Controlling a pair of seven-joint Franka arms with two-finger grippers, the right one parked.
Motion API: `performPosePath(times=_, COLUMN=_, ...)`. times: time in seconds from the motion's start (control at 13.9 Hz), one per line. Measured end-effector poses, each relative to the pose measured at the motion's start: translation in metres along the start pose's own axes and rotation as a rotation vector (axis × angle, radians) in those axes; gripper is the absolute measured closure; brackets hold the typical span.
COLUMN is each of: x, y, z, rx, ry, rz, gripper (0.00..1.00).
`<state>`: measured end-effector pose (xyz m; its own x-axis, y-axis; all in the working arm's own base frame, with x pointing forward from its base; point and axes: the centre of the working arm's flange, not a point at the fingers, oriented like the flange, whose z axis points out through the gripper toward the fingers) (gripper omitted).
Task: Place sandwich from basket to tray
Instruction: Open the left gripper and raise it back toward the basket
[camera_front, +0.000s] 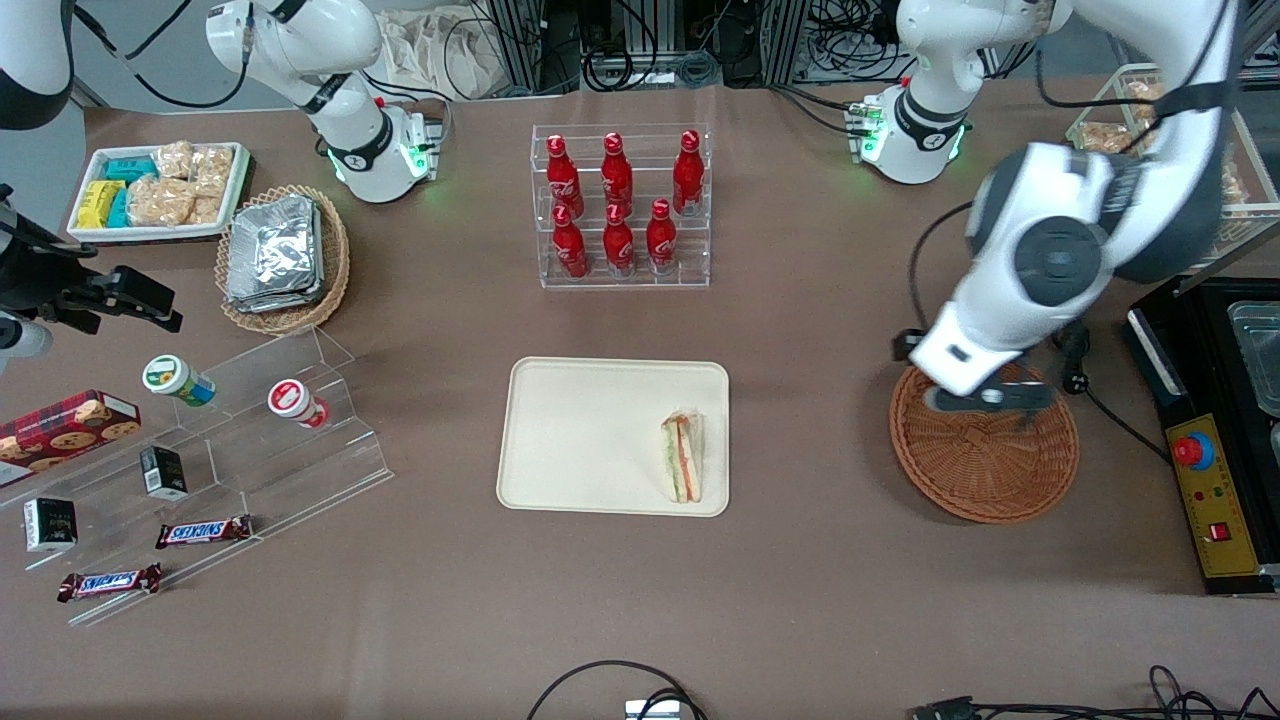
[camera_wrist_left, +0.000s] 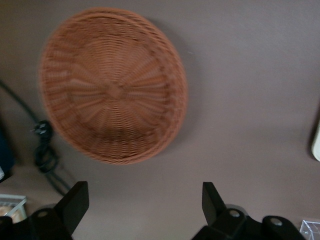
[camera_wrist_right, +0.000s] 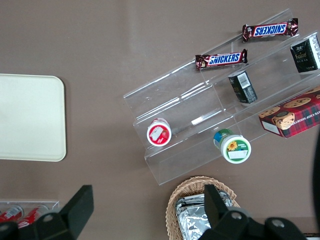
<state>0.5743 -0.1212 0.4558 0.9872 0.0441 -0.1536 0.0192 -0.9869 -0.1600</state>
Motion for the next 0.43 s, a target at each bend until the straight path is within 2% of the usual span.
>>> performPosePath(times=0.14, x=0.005, y=-0.038, z=-0.034, rx=-0.007, ry=-0.012, rz=-0.054, gripper=0.00)
performPosePath(times=0.43, x=0.013, y=-0.072, z=-0.067, rx=-0.040, ry=0.032, rz=-0.043, gripper=0.00)
